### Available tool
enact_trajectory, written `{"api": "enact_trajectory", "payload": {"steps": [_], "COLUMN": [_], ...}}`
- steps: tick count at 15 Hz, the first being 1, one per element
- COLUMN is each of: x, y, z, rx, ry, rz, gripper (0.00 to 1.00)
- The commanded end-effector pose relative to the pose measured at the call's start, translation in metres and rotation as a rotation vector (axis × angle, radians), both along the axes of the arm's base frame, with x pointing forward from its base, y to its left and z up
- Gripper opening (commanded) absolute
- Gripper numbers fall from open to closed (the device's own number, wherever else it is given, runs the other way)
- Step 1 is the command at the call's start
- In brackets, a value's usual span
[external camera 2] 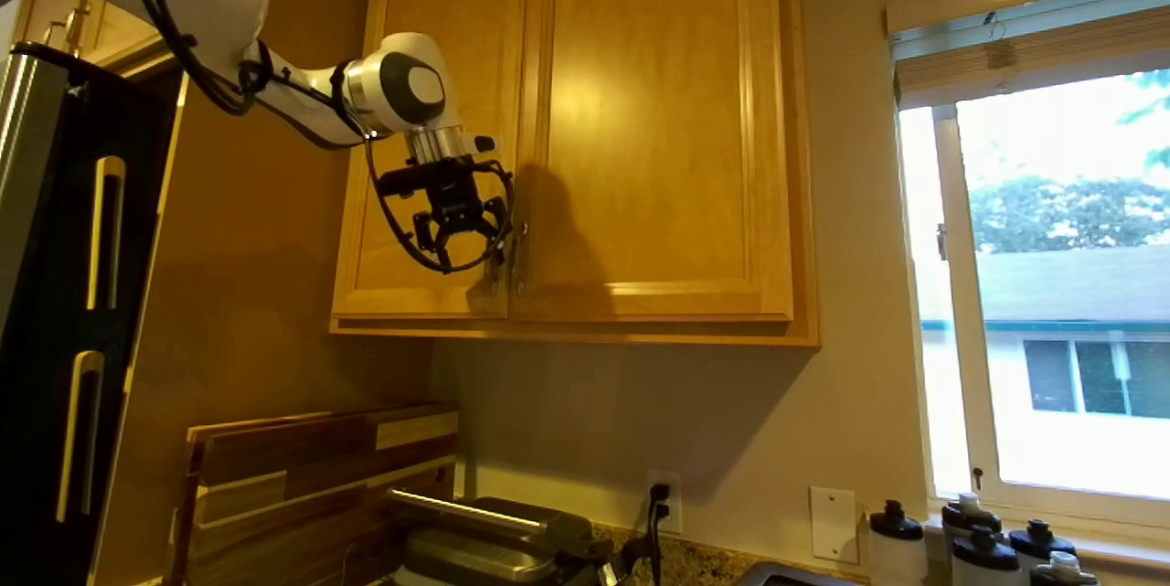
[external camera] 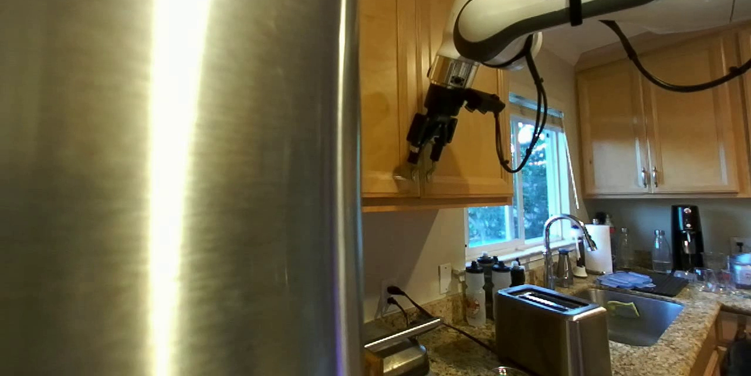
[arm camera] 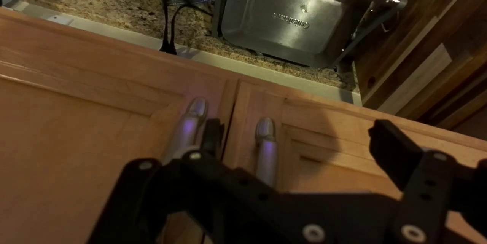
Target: Open the cabinet doors
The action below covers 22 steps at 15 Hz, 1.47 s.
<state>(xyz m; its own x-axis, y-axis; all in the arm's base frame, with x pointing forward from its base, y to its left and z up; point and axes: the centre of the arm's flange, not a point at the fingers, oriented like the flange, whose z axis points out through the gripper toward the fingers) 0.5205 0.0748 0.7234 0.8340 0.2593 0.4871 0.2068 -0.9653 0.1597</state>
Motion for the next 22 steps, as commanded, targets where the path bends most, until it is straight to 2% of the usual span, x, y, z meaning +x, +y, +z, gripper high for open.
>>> {"api": "enact_trajectory", "payload": {"steps": [1,3,4,5,12,15,17,20,22], "x": [0.014,0.02,0.023,0.024,0.002,0.001,0.004,0.005,-0.005], "y": [0.007,0.007,0.006,0.005,-0.002,-0.008,-0.01,-0.004,0.004], "z": [0.002,0.003,0.003,0.004,0.011,0.009,0.007,0.004,0.003], "rx": [0.041,0.06,0.072,0.077,0.108,0.113,0.11,0.106,0.089], "ry": [-0.026,-0.039,-0.045,-0.053,-0.06,-0.058,-0.052,-0.037,-0.008], "rz": [-0.043,-0.077,-0.089,-0.102,-0.176,-0.197,-0.207,-0.193,-0.134], "gripper": [1.0,1.0,0.83,0.73,0.26,0.09,0.05,0.09,0.09]}}
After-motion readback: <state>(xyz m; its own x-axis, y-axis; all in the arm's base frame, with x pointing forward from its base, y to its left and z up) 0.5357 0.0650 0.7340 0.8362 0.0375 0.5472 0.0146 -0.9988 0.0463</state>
